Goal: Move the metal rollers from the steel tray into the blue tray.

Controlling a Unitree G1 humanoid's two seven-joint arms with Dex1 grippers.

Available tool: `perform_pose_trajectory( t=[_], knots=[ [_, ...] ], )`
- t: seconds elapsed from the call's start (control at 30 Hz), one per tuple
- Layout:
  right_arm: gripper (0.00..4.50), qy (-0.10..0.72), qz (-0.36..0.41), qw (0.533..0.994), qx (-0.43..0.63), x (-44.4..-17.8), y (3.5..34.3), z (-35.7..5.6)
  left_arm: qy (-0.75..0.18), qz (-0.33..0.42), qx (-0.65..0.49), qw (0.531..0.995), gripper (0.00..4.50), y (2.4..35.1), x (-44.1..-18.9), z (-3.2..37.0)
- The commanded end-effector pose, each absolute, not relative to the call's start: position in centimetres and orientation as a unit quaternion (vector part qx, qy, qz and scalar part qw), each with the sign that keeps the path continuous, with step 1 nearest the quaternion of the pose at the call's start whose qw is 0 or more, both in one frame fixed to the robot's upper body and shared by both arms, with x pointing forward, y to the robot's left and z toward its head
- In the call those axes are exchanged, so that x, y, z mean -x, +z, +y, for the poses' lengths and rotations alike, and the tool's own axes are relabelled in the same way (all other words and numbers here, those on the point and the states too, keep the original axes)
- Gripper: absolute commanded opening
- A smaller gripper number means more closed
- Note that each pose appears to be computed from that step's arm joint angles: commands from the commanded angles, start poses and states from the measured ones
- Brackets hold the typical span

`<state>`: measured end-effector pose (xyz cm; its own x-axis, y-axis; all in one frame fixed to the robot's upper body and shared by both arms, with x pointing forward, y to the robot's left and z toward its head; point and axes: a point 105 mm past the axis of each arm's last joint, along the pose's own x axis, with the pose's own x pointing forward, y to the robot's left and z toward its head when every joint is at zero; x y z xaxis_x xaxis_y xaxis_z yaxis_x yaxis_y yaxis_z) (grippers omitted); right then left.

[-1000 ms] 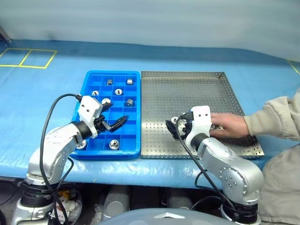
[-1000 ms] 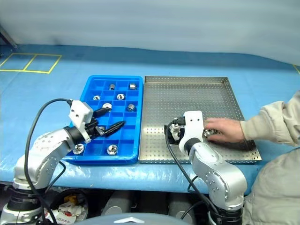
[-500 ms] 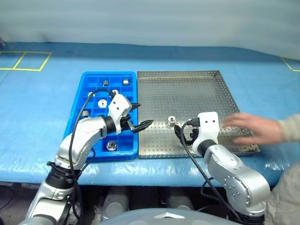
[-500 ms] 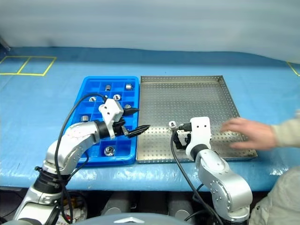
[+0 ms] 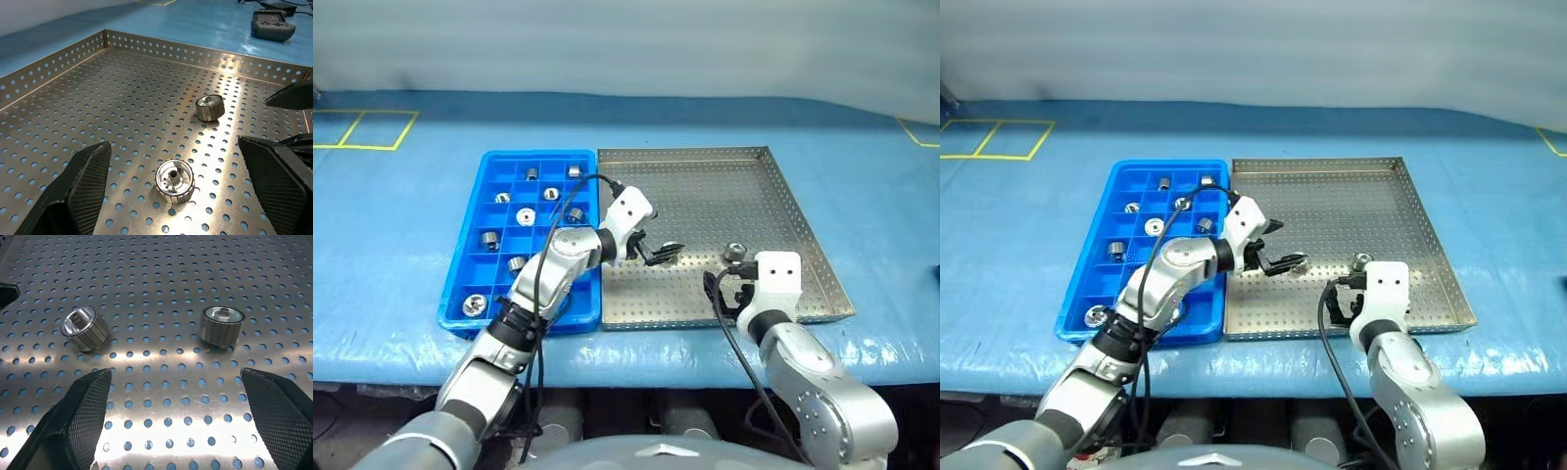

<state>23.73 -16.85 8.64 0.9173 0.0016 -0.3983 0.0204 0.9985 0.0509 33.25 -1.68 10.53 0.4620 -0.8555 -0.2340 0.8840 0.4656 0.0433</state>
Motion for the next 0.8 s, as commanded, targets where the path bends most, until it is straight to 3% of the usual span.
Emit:
perform_pose_trajectory(
  t=[0.03, 0.37, 0.47, 0.7, 0.8],
  knots=[
    [4.45, -0.021, 0.165, 0.986, -0.025, -23.6, 10.3, -17.3, -0.509, 0.073, -0.09, 0.853, 4.5, 10.9, -33.8, -3.1],
    [4.45, -0.03, 0.157, 0.986, -0.05, -23.2, 10.5, -17.0, -0.486, 0.118, -0.114, 0.858, 4.5, 7.8, -35.0, -5.3],
    [4.5, -0.032, 0.157, 0.986, -0.051, -23.1, 10.5, -17.0, -0.471, 0.133, -0.125, 0.863, 3.96, 7.0, -35.3, -5.2],
    [4.5, -0.031, 0.158, 0.985, -0.057, -23.2, 10.3, -16.8, -0.471, 0.14, -0.142, 0.859, 1.71, 6.8, -35.0, -4.2],
    [4.5, -0.019, 0.157, 0.986, -0.058, -23.7, 10.4, -16.3, -0.486, 0.118, -0.118, 0.858, 1.72, 8.6, -34.5, -3.8]
  ],
)
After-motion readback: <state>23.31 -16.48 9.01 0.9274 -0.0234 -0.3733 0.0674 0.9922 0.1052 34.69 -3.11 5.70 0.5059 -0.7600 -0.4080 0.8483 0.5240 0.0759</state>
